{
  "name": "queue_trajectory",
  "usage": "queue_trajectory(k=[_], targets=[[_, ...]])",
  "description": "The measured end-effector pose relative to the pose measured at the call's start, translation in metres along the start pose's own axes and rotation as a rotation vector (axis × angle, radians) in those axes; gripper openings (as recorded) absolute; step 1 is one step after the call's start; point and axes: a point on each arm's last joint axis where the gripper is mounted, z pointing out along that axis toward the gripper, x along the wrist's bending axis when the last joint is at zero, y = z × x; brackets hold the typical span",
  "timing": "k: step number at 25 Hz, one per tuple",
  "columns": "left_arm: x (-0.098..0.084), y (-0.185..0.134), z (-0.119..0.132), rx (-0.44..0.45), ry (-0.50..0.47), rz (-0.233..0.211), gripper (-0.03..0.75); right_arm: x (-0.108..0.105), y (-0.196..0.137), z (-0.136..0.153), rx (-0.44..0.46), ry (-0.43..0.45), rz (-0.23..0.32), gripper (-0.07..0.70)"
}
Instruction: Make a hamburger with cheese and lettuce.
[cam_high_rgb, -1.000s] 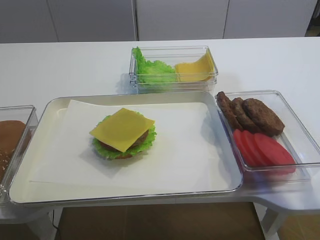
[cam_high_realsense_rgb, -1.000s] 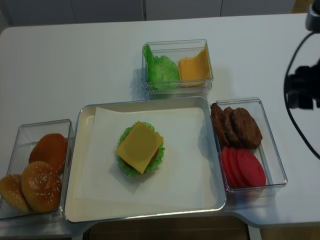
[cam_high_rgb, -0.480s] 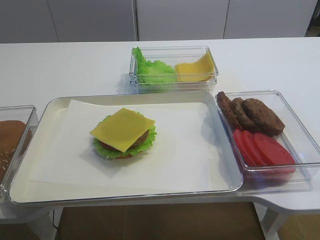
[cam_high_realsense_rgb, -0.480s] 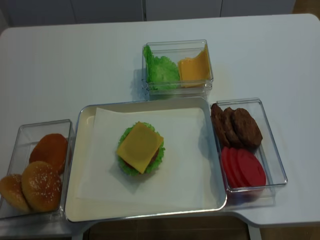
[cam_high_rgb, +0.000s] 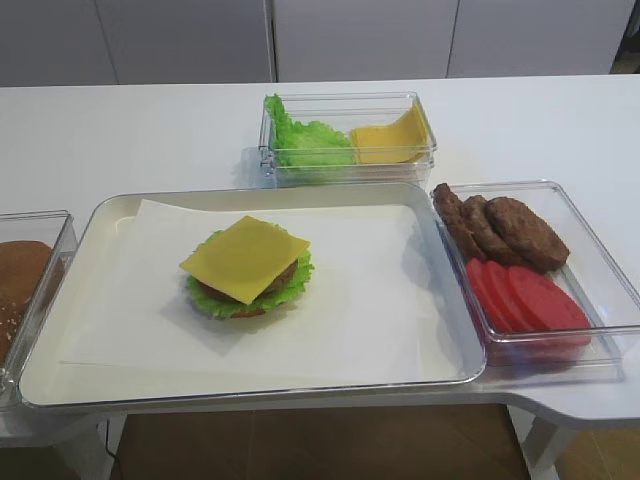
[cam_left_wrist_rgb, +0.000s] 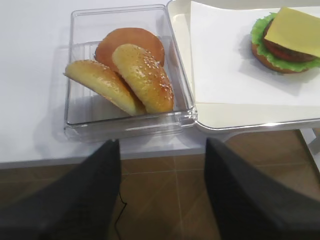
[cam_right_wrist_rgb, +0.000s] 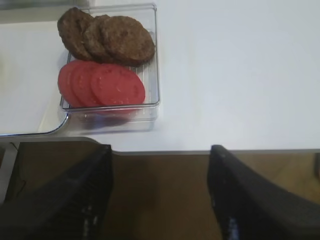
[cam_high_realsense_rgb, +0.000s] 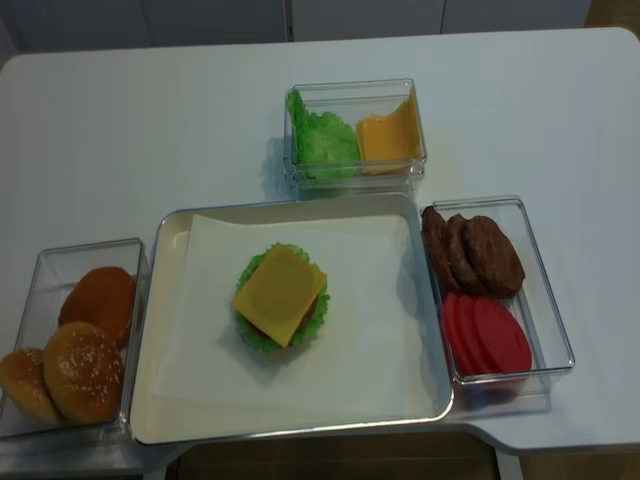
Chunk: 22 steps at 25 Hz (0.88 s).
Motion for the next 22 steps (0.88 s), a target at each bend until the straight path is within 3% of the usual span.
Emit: queue_trajectory(k=[9,16,22], targets=[[0.000,0.000,0.000,0.000,0.000,0.000,0.403,0.001,-0.045,-0.015,-0.159,0.044,-0.003,0.450],[0.000,0.000,0.000,0.000,0.000,0.000,0.403,0.002,-0.059,0.000,-0.140,0.069,-0.074,0.450],[0.000,0.000,0.000,0.000,0.000,0.000,0.403,0.004,-0.056,0.017,-0.196,0.098,-0.114,0.450]])
